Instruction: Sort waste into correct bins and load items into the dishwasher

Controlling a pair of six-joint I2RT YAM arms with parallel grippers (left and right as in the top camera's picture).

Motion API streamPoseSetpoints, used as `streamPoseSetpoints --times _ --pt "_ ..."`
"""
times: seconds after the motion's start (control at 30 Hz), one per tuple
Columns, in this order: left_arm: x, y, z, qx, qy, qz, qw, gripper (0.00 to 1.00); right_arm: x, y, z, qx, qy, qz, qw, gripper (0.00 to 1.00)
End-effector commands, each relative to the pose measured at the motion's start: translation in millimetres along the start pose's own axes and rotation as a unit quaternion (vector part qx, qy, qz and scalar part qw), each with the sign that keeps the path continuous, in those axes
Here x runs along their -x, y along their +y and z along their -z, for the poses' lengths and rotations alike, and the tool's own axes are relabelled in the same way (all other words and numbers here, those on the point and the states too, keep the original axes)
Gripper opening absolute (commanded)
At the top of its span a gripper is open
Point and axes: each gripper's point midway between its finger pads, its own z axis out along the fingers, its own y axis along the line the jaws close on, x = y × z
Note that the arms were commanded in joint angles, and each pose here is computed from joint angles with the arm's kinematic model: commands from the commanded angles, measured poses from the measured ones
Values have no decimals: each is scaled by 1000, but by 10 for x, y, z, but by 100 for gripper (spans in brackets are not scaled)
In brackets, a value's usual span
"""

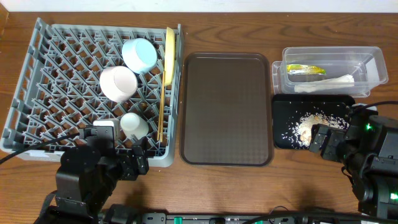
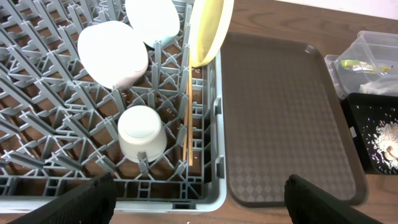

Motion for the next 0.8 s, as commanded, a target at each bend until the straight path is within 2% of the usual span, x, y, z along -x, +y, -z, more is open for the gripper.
streamPoseSetpoints --times 0.0,0.33,0.53,0.77 --pt "-14 22 -12 5 1 2 1000 89 -23 -9 -10 -3 3 4 1000 99" --pt "-14 22 -12 5 1 2 1000 89 9 -16 57 -5 -20 20 1000 99" --pt "-14 22 -12 5 1 2 1000 89 169 25 152 11 -150 39 988 99" --pt "-14 22 -12 5 1 2 1000 89 186 123 266 38 -312 70 947 99"
